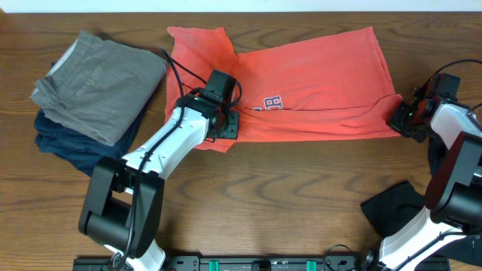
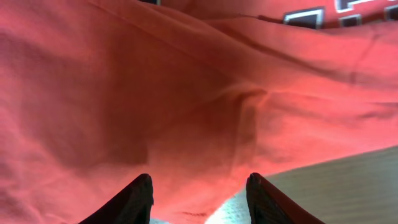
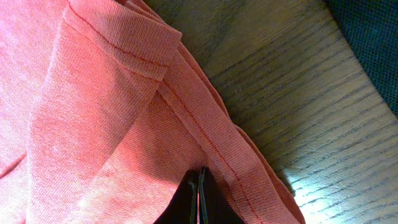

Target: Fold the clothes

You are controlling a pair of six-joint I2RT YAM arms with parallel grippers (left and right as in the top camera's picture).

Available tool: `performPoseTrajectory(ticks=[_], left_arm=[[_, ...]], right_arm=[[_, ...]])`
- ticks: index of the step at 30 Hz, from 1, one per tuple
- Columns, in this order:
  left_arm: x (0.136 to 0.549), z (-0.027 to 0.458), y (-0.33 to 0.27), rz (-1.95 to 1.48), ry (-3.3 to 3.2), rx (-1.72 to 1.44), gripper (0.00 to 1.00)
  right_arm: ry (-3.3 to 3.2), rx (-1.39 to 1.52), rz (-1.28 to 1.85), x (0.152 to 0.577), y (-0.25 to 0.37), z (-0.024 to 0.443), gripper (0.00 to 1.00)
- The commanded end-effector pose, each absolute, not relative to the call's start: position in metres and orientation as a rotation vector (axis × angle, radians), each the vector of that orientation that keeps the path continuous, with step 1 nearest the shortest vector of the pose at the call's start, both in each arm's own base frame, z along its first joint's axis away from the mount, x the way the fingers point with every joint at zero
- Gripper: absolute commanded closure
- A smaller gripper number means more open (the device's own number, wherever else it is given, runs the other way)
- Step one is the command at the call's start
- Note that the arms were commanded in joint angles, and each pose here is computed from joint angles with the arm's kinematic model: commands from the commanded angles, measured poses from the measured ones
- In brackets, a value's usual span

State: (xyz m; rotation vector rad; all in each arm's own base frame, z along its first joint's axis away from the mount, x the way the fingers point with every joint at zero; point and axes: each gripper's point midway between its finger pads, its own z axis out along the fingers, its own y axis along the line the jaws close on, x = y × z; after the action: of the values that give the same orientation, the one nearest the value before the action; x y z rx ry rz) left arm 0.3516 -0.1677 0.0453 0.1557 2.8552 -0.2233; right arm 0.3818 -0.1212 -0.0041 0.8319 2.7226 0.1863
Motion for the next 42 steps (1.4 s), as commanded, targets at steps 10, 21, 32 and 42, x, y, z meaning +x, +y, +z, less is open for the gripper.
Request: performPoseTrajectory(ticks=[10, 21, 32, 42], left_arm=[[0.344, 0.018, -0.174, -0.12, 2.899, 0.251, 0.5], [0.347, 0.019, -0.191, -0.099, 2.828, 0.443, 0.5], [0.353, 0.002, -0.19, -0.061, 2.826, 0.462, 0.5], [0.362, 0.002, -0.187, -0.013, 2.807, 0.448, 0.81]], right_arm=[[2.842, 0.844, 0.145, 0.354, -0.113, -0.036, 0.97], [2.842, 0.845, 0.146, 0.354, -0.113, -0.036, 0.97], [2.841, 0.849, 0.15, 0.354, -0.113, -0.036, 0.96], [2.841, 0.849, 0.15, 0.354, -0.113, -0.036, 0.97]])
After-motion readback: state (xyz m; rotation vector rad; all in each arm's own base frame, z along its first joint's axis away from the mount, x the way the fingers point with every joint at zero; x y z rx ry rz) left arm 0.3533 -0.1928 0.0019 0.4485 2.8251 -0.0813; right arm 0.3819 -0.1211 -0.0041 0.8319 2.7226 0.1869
